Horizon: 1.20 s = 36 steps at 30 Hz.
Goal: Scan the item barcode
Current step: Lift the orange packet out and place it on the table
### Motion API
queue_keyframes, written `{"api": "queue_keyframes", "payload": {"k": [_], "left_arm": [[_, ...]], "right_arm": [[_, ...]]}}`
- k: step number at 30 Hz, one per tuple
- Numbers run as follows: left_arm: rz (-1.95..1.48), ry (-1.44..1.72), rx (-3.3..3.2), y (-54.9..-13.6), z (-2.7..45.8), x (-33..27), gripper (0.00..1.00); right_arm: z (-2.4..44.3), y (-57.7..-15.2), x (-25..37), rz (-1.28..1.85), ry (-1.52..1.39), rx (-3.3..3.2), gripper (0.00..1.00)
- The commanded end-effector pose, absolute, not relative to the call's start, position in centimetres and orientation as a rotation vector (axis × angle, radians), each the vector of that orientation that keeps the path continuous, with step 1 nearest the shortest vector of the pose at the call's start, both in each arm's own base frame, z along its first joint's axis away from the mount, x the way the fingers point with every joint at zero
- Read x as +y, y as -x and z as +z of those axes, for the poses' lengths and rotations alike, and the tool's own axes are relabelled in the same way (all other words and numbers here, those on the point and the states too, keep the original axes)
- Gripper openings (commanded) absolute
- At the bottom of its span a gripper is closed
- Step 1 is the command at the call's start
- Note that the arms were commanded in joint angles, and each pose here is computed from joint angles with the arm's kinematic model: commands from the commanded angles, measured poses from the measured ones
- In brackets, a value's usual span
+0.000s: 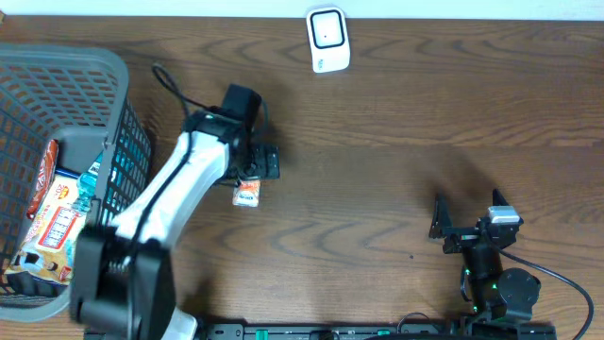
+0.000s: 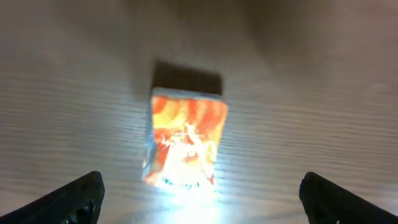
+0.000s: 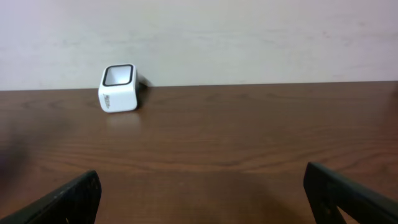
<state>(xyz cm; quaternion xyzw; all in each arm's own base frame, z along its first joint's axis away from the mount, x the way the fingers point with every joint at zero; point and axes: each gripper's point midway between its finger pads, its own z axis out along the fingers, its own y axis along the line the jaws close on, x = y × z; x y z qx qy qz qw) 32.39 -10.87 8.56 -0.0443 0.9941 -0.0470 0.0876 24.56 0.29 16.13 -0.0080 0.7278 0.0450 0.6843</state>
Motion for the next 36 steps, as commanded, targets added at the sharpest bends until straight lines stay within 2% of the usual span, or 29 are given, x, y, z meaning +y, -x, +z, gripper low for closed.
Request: {"api": "queue_keyframes", "payload": {"k": [1, 7, 12, 19, 24, 36], "left_arm": [[-0.102, 0.100, 2.771, -33.8, 14.7, -9.9, 1.00], [-0.108, 0.075, 2.468, -33.1, 24.9, -8.2, 1.00], [-0.083, 0.127, 2.190, -30.8, 34.1, -5.6, 1.00], [0.021, 0.256, 1.921, -27.1, 42.4, -0.9, 1.00], [0.114, 0.373, 1.829, -25.3, 44.6, 2.4, 1.00], [0.338, 0.674, 1.817, -23.2, 43.1, 9.2, 1.00]], "right_arm": [[16.1, -24.5, 0.4, 0.109, 0.012, 1.628, 0.99], [16.1, -24.5, 0.4, 0.109, 0.012, 1.628, 0.99], [16.1, -24.5, 0.4, 0.109, 0.012, 1.628, 0.99], [16.1, -24.5, 0.4, 0.109, 0.012, 1.628, 0.99], [16.1, -24.5, 0.4, 0.109, 0.011, 1.628, 0.99], [16.1, -24.5, 0.4, 0.109, 0.012, 1.628, 0.99]]}}
